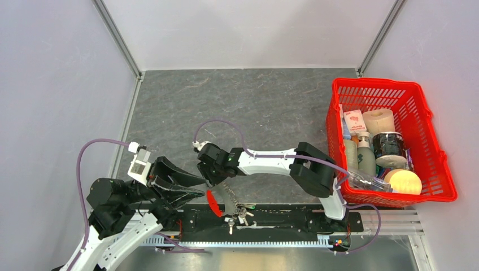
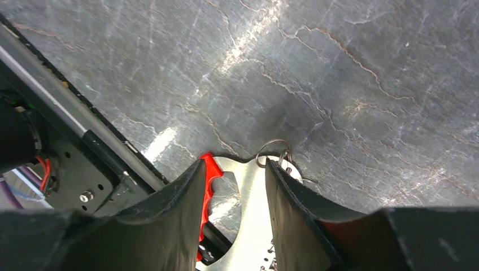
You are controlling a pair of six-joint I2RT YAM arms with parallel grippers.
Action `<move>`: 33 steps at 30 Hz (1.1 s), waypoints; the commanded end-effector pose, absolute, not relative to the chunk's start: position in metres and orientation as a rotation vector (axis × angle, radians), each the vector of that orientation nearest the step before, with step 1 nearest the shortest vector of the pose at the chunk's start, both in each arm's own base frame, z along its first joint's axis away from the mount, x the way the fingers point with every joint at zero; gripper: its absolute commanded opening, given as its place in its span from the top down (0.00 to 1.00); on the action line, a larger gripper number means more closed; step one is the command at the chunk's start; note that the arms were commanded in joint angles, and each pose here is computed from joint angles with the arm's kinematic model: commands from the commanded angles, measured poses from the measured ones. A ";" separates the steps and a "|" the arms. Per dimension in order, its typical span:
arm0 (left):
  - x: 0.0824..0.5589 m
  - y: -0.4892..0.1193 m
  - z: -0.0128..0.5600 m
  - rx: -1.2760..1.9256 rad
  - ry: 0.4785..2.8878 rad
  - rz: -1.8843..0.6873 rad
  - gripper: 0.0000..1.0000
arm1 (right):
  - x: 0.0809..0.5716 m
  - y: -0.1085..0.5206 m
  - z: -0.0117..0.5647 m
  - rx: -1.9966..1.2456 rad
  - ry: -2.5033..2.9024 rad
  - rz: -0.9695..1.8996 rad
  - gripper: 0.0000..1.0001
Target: Put the keys on the keyring
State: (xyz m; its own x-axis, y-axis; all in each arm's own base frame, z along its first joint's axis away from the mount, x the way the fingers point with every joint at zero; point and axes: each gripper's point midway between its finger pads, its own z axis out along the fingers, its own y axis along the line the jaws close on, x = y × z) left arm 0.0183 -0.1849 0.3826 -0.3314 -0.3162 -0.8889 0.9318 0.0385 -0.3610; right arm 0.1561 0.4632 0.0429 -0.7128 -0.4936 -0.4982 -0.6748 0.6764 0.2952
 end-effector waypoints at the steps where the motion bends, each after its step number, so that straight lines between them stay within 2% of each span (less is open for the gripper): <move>1: 0.018 -0.183 0.390 0.727 1.218 -1.489 0.51 | 0.160 0.471 0.047 -0.908 2.505 0.663 0.50; 11: 0.019 -0.183 0.389 0.727 1.224 -1.486 0.51 | 0.168 0.465 0.043 -0.880 2.504 0.584 0.50; 33: 0.024 -0.187 0.384 0.725 1.241 -1.480 0.51 | 0.178 0.462 0.035 -0.881 2.496 0.472 0.60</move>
